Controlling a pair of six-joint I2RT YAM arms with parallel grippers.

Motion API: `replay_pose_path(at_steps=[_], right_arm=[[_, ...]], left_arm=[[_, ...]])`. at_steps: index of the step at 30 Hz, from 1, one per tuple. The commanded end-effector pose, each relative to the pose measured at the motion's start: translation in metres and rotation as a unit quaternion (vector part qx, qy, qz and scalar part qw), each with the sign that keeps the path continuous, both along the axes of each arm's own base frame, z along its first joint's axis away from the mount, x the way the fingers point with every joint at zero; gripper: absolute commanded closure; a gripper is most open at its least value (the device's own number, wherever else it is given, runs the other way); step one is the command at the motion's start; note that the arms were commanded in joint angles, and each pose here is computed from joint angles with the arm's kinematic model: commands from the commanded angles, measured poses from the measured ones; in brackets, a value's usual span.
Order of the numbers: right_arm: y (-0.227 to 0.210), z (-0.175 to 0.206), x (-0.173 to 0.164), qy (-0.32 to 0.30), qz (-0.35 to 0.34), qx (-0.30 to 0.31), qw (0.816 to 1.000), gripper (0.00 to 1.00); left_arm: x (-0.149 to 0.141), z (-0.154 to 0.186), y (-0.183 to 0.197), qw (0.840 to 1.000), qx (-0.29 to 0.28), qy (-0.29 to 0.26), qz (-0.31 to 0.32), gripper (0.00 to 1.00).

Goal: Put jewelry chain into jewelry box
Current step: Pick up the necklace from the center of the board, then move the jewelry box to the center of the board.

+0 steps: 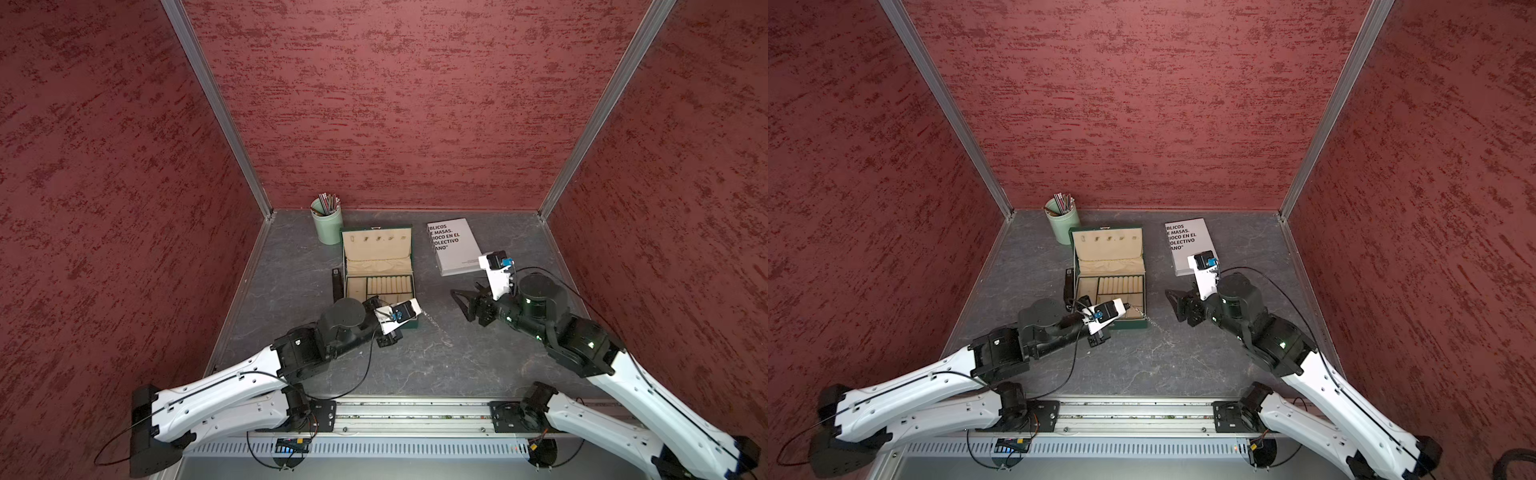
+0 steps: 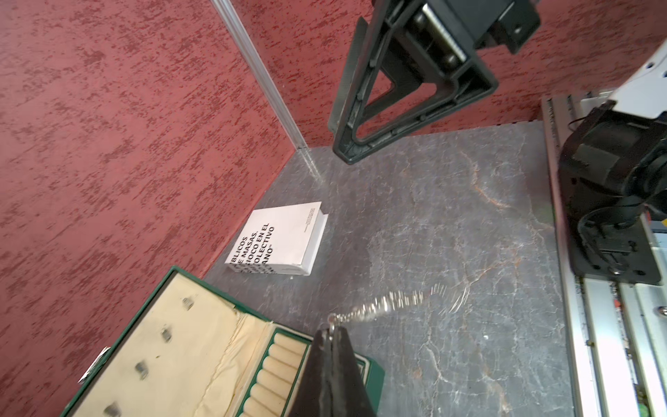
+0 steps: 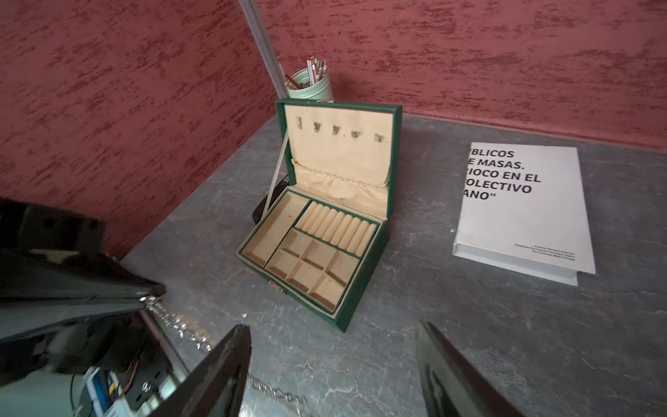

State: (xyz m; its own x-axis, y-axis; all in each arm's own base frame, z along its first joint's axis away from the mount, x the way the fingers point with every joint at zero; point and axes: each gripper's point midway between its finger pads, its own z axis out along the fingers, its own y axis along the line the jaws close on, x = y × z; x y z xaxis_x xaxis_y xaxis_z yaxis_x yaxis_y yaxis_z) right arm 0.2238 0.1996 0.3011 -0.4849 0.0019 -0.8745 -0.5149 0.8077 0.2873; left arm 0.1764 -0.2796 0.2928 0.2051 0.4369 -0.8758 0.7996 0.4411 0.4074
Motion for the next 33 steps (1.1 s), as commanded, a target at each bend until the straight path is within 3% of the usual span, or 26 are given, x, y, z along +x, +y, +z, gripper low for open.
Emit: replay_pose_path(at_steps=[1, 5, 10, 22, 26, 33], right_arm=[[-0.001, -0.001, 0.032, 0.024, -0.101, 0.059, 0.993, 0.24], [0.009, -0.065, 0.053, 0.133, -0.162, 0.013, 0.978, 0.25], [0.047, -0.128, 0.065, 0.22, -0.145, -0.005, 0.965, 0.25], [0.095, -0.215, 0.092, 0.309, -0.133, -0.049, 0.94, 0.28], [0.091, -0.238, 0.089, 0.326, -0.14, -0.08, 0.931, 0.38], [0.051, -0.247, 0.081, 0.308, -0.187, -0.144, 0.922, 0.67]], left_arm=[[0.013, 0.01, 0.018, 0.999, 0.005, -0.015, 0.049, 1.0], [0.019, 0.01, 0.028, 0.997, -0.01, -0.014, 0.078, 1.0], [0.021, 0.008, 0.035, 0.995, -0.02, -0.015, 0.094, 1.0], [0.03, -0.001, 0.062, 0.988, -0.028, -0.017, 0.149, 1.0], [0.027, 0.0, 0.066, 0.988, -0.038, -0.018, 0.149, 1.0], [0.025, 0.008, 0.069, 0.987, -0.049, -0.024, 0.149, 1.0]])
